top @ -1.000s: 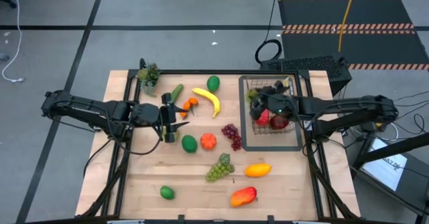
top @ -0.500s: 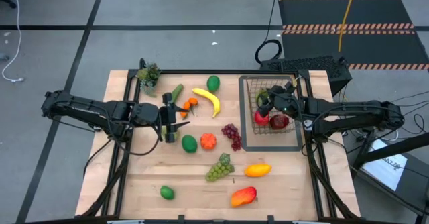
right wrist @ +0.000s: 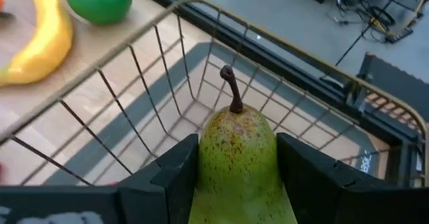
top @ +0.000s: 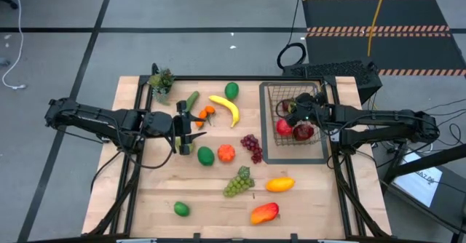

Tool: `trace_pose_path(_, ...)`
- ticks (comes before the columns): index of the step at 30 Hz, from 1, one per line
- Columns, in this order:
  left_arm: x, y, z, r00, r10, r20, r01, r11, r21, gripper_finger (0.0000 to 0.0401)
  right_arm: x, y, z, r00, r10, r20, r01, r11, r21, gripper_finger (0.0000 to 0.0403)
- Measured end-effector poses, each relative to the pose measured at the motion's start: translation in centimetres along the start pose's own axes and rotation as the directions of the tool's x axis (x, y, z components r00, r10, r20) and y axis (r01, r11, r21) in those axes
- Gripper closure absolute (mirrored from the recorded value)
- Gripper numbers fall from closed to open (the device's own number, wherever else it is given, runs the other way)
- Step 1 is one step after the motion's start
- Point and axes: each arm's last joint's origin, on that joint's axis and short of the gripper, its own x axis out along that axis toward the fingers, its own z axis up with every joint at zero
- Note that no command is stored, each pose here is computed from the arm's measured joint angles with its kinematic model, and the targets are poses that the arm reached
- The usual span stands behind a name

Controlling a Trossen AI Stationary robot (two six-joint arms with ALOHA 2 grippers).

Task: Build produce basket
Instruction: Put the bottom pear into the gold wire basket, then put the pear into the gold wire basket

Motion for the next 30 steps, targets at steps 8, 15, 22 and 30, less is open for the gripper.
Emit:
trace_pose_path(8,0.0,0.0,0.01,1.0,0.0,0.001,0.0,1.0,-0.001,0.0203,0.0,-0.29,-0.51,0.999,-0.024,-0.046,0.026,0.999,0.034,0.0218)
trace_pose_path(15,0.0,0.01,0.04,1.0,0.001,0.003,-0.001,1.0,-0.007,0.0203,0.01,-0.29,-0.51,0.999,-0.025,-0.046,0.028,0.997,0.067,0.0214)
trace_pose_path(22,0.0,-0.01,0.17,1.0,-0.01,0.019,0.01,1.0,-0.015,0.0203,-0.01,-0.43,-0.74,0.997,-0.038,-0.066,0.042,0.997,0.068,0.0168)
trace_pose_path(30,0.0,-0.04,0.18,1.0,-0.021,0.021,0.021,1.0,-0.016,0.0203,-0.05,-0.21,-0.29,1.0,-0.015,-0.025,0.017,0.996,0.085,0.012)
